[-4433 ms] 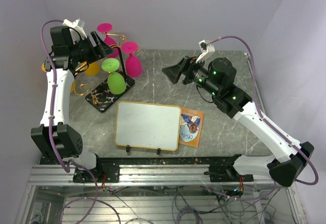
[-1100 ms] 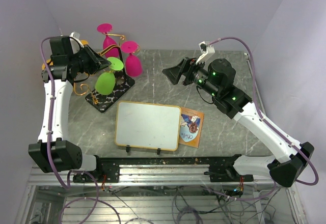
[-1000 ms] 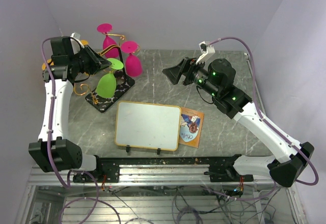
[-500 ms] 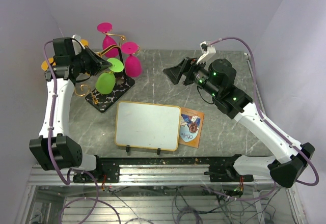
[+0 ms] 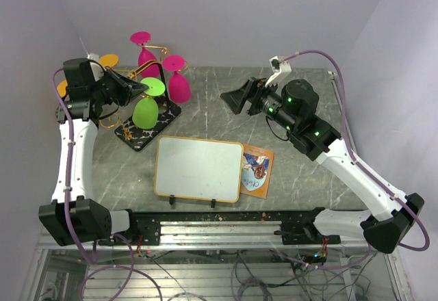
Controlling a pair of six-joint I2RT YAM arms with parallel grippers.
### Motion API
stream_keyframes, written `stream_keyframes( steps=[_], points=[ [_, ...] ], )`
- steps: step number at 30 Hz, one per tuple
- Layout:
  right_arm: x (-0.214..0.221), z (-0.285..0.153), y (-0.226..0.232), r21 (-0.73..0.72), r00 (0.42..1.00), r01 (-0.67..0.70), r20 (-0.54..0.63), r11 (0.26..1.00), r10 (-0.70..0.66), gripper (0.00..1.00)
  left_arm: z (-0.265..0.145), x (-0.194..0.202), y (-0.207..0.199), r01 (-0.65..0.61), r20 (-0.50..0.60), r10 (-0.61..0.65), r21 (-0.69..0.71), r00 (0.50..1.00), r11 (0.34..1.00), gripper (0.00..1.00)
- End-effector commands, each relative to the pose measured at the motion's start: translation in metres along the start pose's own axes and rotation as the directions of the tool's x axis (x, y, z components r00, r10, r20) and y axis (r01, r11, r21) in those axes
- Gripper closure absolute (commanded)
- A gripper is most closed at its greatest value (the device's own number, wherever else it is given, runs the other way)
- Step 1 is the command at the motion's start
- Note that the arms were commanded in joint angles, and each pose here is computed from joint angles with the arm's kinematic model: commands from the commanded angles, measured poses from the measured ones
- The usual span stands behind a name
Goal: Take the wine glass off the wine glass rack
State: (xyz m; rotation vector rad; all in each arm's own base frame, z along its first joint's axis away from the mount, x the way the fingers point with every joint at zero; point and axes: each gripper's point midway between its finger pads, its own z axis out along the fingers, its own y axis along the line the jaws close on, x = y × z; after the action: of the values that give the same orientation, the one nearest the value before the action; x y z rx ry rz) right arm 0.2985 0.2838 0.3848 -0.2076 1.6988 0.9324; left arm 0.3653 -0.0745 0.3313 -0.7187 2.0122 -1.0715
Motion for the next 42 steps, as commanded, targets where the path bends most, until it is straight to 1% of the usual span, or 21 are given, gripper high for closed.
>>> stream_keyframes(
  steps=[1,4,9,13,19,26,35,39,42],
  points=[
    [-0.01,-0.006,0.001,0.001,0.999,0.021,0.028,1.0,-0.021,0.21,-0.013,-0.002,-0.014,0.053,-0.002,-0.053,0.077,0.999,0.996,0.93],
    [-0.009,-0.006,0.002,-0.001,0.999,0.02,0.028,1.0,-0.02,0.21,-0.017,-0.004,-0.01,0.068,0.001,-0.068,0.073,0.998,0.995,0.93],
    [-0.007,-0.003,0.002,-0.004,1.0,0.016,0.018,1.0,-0.016,0.21,-0.026,-0.018,0.0,0.094,0.041,-0.097,0.063,0.994,0.994,0.93],
    [-0.009,-0.004,0.002,0.0,1.0,0.018,0.026,1.0,-0.018,0.21,-0.029,-0.025,0.001,0.113,0.06,-0.118,0.09,0.991,0.99,0.93],
    [-0.01,-0.004,0.002,0.001,1.0,0.015,0.026,1.0,-0.015,0.21,-0.02,-0.04,-0.007,0.123,0.063,-0.132,0.136,0.989,0.983,0.93],
    [-0.011,-0.007,0.001,0.008,0.999,0.012,0.036,1.0,-0.012,0.21,-0.006,-0.051,-0.014,0.144,0.056,-0.153,0.139,0.987,0.98,0.93],
    [-0.014,-0.011,0.0,0.018,0.999,0.016,0.041,1.0,-0.017,0.21,0.026,-0.032,-0.041,0.137,-0.03,-0.133,0.18,0.991,0.974,0.93],
    [-0.016,-0.014,-0.001,0.022,0.999,0.021,0.049,1.0,-0.022,0.21,0.023,-0.017,-0.052,0.122,-0.064,-0.111,0.208,0.992,0.971,0.93],
    [-0.014,-0.014,0.0,0.013,0.999,0.02,0.046,1.0,-0.021,0.21,0.008,-0.003,-0.068,0.106,-0.09,-0.084,0.279,0.992,0.954,0.93]
  ],
)
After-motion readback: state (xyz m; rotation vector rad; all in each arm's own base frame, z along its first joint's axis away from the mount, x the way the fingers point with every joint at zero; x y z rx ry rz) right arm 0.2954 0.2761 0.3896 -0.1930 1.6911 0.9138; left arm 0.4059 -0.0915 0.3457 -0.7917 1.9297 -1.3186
